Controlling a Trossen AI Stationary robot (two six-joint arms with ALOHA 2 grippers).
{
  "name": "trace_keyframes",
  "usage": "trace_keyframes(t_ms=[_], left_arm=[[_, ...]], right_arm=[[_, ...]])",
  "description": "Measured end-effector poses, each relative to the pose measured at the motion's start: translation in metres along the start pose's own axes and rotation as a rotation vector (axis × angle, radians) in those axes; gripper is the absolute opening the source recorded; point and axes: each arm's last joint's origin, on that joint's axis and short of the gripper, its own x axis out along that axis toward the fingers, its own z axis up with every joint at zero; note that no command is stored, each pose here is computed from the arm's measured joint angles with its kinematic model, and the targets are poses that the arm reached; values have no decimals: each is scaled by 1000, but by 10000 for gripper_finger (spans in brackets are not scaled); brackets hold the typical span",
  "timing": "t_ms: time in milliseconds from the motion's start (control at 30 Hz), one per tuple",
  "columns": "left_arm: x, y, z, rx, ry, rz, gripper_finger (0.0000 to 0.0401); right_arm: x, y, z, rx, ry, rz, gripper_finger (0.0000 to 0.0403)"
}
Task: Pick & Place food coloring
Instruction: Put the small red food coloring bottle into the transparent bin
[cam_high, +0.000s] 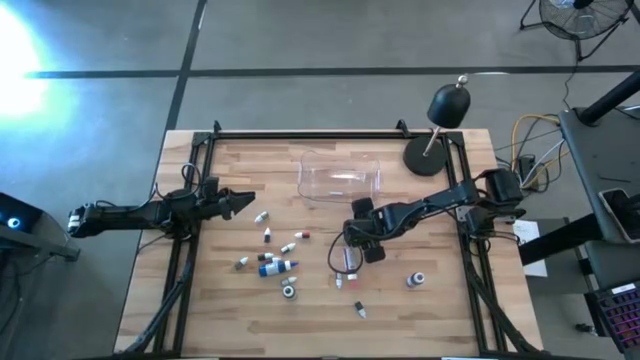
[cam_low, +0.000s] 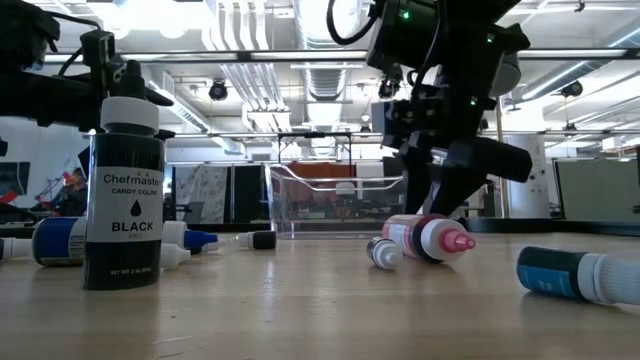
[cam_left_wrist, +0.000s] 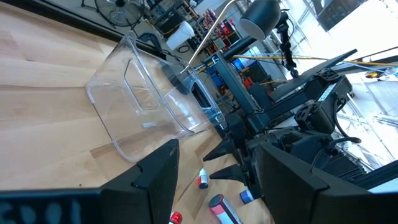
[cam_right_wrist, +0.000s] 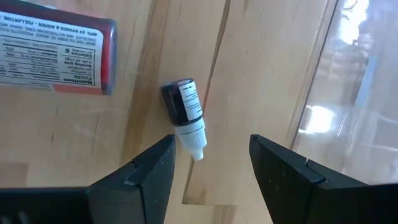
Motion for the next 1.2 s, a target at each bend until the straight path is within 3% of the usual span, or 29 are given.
trace_keyframes(t_ms=[267, 433, 633, 1200], left_arm=[[0, 0, 0, 0, 0, 0, 186], [0, 0, 0, 0, 0, 0, 186], [0, 0, 0, 0, 0, 0, 186], [0, 0, 0, 0, 0, -1, 186]], right_arm=[[-4, 6, 3, -39, -21, 8, 198], [4, 11, 1, -42, -11, 77, 198], [6, 5, 2, 72, -18, 27, 198], [13, 5, -7, 163, 8, 97, 198]])
